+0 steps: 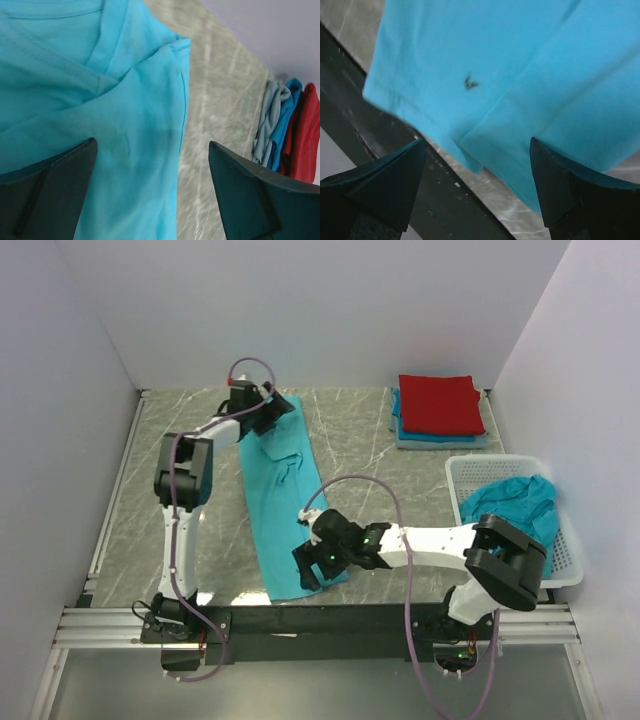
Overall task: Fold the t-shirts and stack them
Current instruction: Fold the tshirt
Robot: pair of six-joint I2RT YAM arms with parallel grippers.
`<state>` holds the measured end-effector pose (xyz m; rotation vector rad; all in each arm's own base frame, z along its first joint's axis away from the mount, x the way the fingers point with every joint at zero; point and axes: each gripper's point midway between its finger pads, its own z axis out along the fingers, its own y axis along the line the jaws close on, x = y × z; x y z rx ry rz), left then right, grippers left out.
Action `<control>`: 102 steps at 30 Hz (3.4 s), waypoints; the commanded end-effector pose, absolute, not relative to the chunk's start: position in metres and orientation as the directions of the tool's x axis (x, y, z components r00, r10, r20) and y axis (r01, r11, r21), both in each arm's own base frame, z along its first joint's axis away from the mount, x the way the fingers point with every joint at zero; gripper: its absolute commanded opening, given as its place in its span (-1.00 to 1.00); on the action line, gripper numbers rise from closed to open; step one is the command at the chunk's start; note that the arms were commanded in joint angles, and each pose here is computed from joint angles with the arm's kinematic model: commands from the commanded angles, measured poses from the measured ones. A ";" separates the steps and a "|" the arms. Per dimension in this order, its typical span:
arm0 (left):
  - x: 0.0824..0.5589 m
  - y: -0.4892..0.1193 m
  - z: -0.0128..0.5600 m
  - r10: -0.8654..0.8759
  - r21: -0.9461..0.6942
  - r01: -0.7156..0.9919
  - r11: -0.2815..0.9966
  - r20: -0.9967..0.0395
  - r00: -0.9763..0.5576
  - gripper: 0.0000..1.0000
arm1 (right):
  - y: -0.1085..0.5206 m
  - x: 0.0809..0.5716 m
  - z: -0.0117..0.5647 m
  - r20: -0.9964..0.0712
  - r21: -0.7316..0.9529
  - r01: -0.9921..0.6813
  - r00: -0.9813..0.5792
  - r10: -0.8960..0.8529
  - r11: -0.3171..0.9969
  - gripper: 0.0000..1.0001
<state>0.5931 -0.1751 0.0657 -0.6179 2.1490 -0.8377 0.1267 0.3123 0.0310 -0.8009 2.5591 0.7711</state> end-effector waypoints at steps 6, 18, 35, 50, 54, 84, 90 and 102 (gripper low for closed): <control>0.628 -0.255 0.058 -0.573 -0.794 0.024 0.607 -0.458 -0.680 0.99 | 0.343 0.106 0.044 -0.435 0.343 -0.693 -0.716 -0.546 0.634 0.80; 0.643 -0.243 0.209 -0.574 -0.734 0.199 0.649 -0.645 -0.505 0.99 | 0.319 0.155 0.121 -0.658 0.241 -0.568 -0.691 -0.298 0.787 0.87; 0.360 -0.202 0.285 -0.556 -0.800 0.280 0.530 -0.577 -0.598 0.99 | 0.200 0.204 0.203 -0.783 0.549 -0.156 -0.438 0.441 0.821 1.00; 0.178 -0.148 0.082 -0.613 -0.709 -0.298 0.639 -0.236 -0.754 0.99 | 0.258 0.152 0.118 -0.646 0.567 -0.343 -0.749 0.146 0.749 0.99; 0.148 -0.161 0.059 -0.572 -0.738 -0.315 0.596 -0.115 -0.812 0.99 | 0.275 0.141 0.108 -0.596 0.569 -0.377 -0.801 0.051 0.731 0.97; 0.123 -0.151 0.011 -0.593 -0.583 -0.463 0.668 -0.039 -0.804 -0.99 | 0.286 0.132 0.036 -0.427 0.498 -0.292 -0.902 -0.062 0.816 0.09; 0.128 -0.157 0.020 -0.585 -0.627 -0.431 0.649 -0.048 -0.810 -0.99 | 0.286 0.131 0.026 -0.401 0.475 -0.278 -0.913 -0.076 0.835 -0.30; 0.151 -0.179 0.050 -0.562 -0.733 -0.338 0.591 -0.073 -0.824 -0.99 | 0.290 0.145 0.046 -0.472 0.443 -0.324 -0.877 -0.090 0.836 -1.00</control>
